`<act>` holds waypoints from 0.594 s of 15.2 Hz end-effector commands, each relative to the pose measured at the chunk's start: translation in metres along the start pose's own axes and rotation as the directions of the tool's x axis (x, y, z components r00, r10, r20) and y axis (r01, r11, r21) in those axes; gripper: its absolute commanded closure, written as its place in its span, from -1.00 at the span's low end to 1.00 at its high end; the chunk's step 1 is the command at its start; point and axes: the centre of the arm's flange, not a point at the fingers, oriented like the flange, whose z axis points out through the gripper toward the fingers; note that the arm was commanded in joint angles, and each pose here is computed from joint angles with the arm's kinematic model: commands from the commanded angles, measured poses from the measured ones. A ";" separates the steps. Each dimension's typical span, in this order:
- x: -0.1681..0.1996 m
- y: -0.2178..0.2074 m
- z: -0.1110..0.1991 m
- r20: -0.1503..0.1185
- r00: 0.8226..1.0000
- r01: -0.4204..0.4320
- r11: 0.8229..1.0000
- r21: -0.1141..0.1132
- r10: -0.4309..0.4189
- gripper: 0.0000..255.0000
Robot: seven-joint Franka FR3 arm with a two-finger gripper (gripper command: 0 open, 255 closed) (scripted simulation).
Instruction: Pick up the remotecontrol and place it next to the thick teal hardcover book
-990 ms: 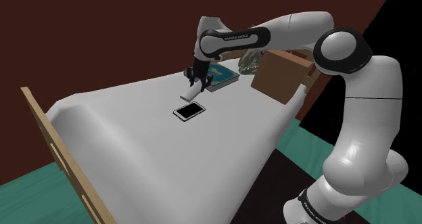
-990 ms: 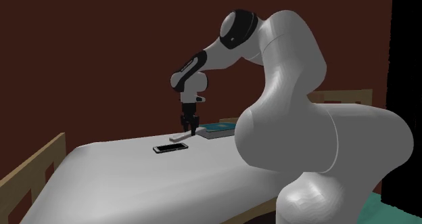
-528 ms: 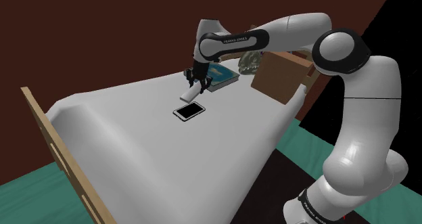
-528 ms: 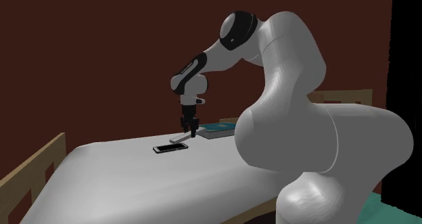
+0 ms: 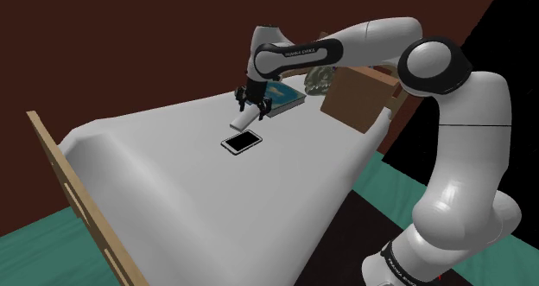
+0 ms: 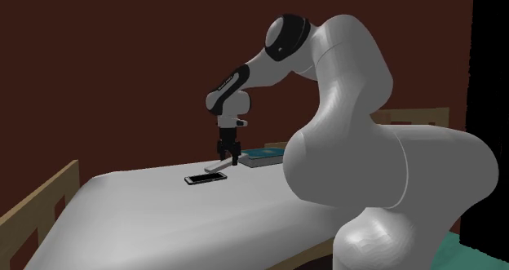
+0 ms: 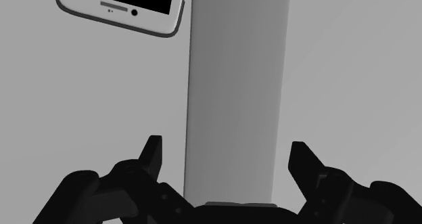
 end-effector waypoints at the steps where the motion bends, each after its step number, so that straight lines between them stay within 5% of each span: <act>1: 0.001 0.000 -0.013 0.000 1.000 0.000 1.000 0.000 0.000 -1.00; 4: 0.001 0.000 -0.050 0.000 1.000 0.000 1.000 0.000 0.000 -1.00; 9: 0.001 0.000 -0.050 0.000 1.000 0.000 1.000 0.000 0.000 -1.00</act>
